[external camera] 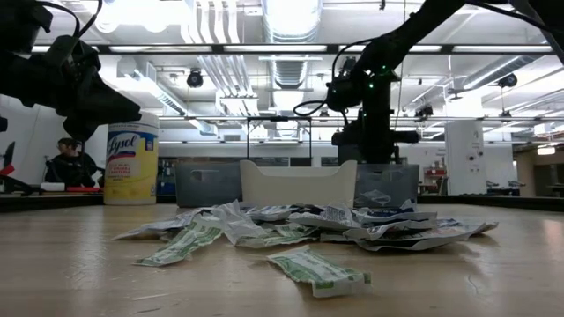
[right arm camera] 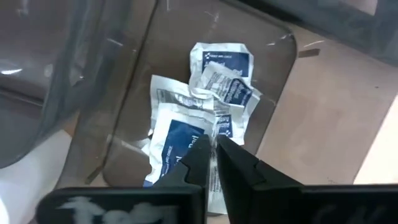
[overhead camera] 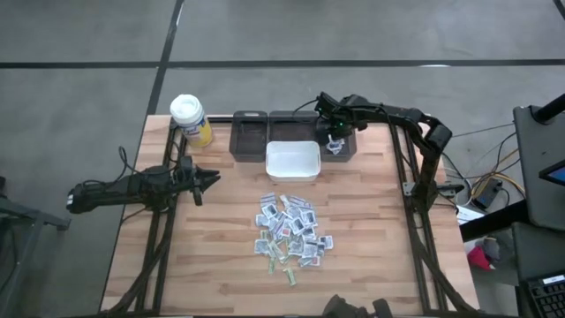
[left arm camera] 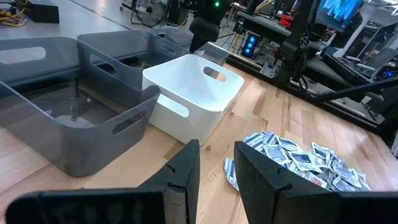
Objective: Pick & Place First Aid Supplies
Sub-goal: Put the blue alcohol pad into the right black bin
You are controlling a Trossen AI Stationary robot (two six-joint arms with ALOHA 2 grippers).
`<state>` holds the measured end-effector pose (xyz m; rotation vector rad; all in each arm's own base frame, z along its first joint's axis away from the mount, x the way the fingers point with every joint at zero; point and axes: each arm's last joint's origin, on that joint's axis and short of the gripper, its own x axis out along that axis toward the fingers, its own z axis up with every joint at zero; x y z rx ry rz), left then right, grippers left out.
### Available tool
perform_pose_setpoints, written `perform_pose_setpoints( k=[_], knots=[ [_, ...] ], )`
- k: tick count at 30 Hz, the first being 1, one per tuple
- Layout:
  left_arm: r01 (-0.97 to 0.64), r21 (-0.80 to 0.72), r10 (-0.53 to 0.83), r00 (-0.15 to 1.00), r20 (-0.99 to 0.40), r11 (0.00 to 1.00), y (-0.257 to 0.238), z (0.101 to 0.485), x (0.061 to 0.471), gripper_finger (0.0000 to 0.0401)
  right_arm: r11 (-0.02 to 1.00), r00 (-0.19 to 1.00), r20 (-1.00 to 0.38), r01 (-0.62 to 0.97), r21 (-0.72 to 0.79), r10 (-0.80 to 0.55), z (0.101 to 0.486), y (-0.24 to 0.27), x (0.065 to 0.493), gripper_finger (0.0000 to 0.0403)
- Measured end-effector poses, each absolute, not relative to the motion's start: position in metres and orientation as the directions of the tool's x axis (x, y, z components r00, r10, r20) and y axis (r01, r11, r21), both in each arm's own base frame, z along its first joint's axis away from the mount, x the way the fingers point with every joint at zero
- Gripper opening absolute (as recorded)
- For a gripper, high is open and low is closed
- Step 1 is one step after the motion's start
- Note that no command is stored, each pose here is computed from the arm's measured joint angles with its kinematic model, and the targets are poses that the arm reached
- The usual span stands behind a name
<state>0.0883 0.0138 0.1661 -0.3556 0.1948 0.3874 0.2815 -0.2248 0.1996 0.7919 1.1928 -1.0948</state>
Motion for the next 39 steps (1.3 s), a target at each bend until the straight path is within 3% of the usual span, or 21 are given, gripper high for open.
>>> perform_pose_setpoints(
  k=[10, 15, 28, 39],
  knots=[
    [-0.401, -0.301, 0.334, 0.909, -0.251, 0.865, 0.014, 0.166, 0.088, 0.0094, 0.308, 0.014, -0.970, 0.949, -0.064, -0.244, 0.200, -0.226, 0.282, 0.0106],
    [-0.401, -0.301, 0.334, 0.909, -0.252, 0.865, 0.014, 0.166, 0.088, 0.0094, 0.314, 0.017, -0.970, 0.947, -0.062, -0.241, 0.211, -0.221, 0.281, 0.0122],
    [-0.401, -0.301, 0.334, 0.908, -0.252, 0.865, 0.014, 0.166, 0.088, 0.0094, 0.398, 0.052, -0.971, 0.916, -0.047, -0.234, 0.271, -0.153, 0.276, 0.0062],
    [-0.401, -0.301, 0.334, 0.908, -0.252, 0.865, 0.014, 0.166, 0.088, 0.0094, 0.540, 0.096, -0.977, 0.842, -0.022, -0.189, 0.279, -0.049, 0.299, 0.0028]
  ],
)
